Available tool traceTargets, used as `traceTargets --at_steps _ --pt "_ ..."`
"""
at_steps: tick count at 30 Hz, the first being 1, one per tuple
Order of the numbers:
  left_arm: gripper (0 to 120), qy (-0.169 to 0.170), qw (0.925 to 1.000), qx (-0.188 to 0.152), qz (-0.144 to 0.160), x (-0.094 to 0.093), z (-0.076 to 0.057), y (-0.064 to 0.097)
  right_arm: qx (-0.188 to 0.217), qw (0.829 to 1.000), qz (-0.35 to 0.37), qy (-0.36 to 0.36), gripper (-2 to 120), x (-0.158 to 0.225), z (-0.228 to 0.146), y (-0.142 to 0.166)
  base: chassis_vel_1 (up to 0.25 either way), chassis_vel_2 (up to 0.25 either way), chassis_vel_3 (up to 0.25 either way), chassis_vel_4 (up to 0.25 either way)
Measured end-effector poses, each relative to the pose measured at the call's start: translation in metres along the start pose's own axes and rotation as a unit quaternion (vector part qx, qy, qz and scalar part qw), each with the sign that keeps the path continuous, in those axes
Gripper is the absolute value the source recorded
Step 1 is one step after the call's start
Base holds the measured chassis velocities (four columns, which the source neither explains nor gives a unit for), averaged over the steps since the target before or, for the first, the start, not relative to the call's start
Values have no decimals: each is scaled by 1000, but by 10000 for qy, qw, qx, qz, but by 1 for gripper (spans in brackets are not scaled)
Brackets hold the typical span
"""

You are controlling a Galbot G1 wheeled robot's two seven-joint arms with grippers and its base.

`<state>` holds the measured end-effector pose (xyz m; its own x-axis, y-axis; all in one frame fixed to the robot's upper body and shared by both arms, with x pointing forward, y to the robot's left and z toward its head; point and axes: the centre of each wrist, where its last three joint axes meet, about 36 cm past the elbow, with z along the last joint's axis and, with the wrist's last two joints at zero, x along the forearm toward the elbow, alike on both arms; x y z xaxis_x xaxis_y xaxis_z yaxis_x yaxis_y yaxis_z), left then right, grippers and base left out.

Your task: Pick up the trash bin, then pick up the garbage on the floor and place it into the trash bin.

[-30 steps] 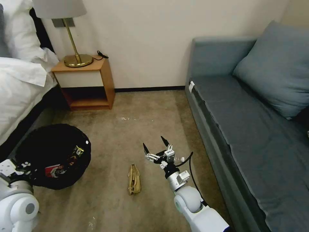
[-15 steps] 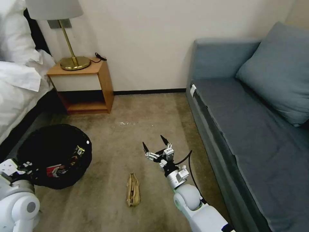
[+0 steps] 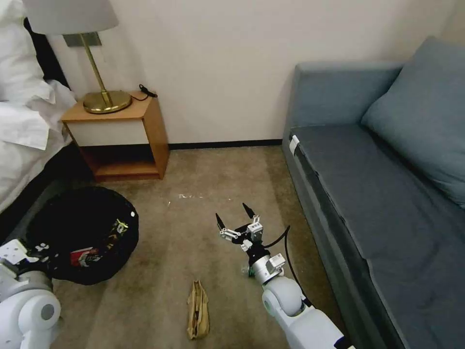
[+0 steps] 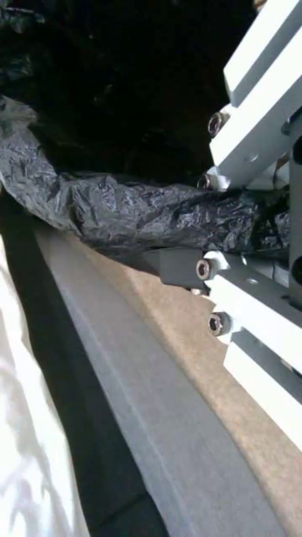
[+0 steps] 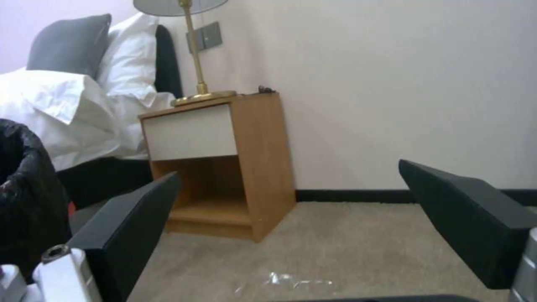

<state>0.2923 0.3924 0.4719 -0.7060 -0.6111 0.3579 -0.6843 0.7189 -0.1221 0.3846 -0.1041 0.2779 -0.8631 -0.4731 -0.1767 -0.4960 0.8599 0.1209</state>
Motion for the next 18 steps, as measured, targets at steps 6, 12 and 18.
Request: traceTargets --at_steps 6,12,18 --pt "4 5 10000 0 -2 1 1 0 9 10000 6 -13 100 0 0 0 -116 112 110 -114" --pt "4 30 10000 -6 19 0 2 -2 63 10000 7 -19 100 -6 2 1 -101 109 112 -110" --pt "4 40 10000 -56 34 -1 3 -1 58 9999 3 -82 100 -19 -1 8 -47 51 58 -50"
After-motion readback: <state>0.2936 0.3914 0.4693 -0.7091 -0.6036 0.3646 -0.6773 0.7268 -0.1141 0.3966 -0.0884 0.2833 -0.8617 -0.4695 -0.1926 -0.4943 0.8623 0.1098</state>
